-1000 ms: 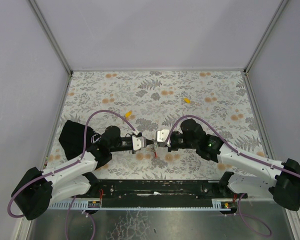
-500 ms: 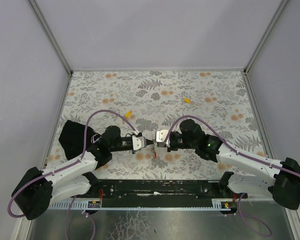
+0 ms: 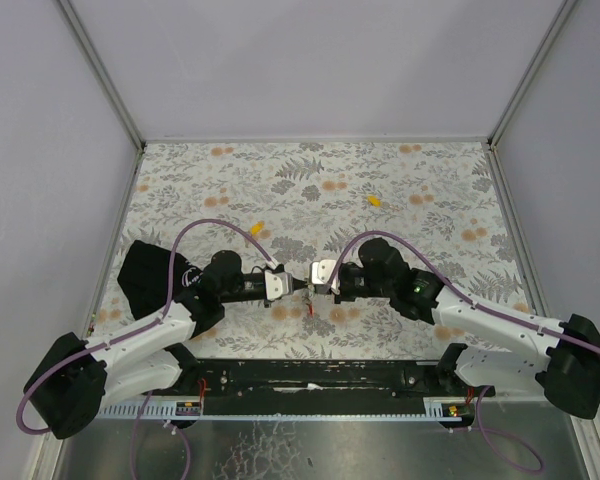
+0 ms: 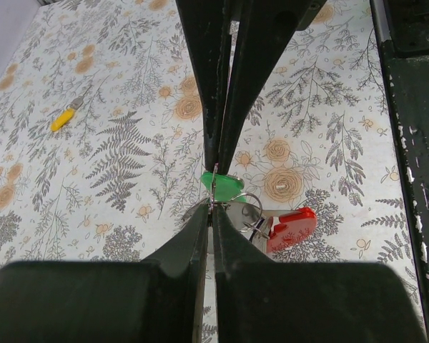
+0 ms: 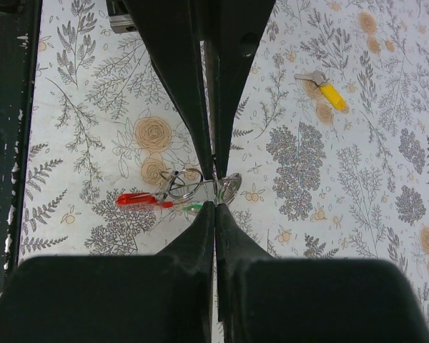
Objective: Put the keys on the keyring
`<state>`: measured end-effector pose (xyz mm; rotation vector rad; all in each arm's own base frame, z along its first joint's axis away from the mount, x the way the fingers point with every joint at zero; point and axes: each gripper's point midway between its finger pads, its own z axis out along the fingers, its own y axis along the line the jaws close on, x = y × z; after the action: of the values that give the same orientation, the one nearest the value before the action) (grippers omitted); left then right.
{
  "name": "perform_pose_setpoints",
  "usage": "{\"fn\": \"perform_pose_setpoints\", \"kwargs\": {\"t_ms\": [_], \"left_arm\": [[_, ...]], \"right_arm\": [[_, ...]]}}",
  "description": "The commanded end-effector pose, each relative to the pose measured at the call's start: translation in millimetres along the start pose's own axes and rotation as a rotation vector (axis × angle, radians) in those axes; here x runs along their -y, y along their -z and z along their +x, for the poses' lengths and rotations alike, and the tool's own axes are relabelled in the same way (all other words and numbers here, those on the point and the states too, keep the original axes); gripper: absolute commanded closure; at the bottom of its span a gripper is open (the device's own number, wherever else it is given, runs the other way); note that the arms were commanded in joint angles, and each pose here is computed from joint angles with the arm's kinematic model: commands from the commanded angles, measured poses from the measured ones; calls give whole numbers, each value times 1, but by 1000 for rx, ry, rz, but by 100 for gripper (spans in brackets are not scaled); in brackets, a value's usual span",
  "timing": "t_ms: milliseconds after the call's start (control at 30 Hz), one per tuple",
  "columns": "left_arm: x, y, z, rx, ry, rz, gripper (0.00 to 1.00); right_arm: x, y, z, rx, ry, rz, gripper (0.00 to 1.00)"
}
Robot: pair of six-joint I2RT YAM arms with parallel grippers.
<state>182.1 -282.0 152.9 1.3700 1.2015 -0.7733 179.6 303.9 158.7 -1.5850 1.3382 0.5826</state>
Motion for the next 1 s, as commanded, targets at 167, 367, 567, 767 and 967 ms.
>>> {"fn": "perform_pose_setpoints", "kwargs": {"t_ms": [167,367,567,767,967], "left_arm": [[-10,-3,-20,48,-47,2,100],[-9,-3,-22,54,-48,7,100],[-7,-3,-24,62,-50,14,100],[-7,-3,-25,67,-49,20,100],[-8,-3,-24,59,-43,15,100]], "right_arm": [[8,-3,-34,86,48,-1,100],[6,-5,-39,106,51,-16,100],[6,-6,-44,123,56,-27,100],[6,-6,-48,136,64,-28,100],[7,-2,-56,152,72,-28,100]]}}
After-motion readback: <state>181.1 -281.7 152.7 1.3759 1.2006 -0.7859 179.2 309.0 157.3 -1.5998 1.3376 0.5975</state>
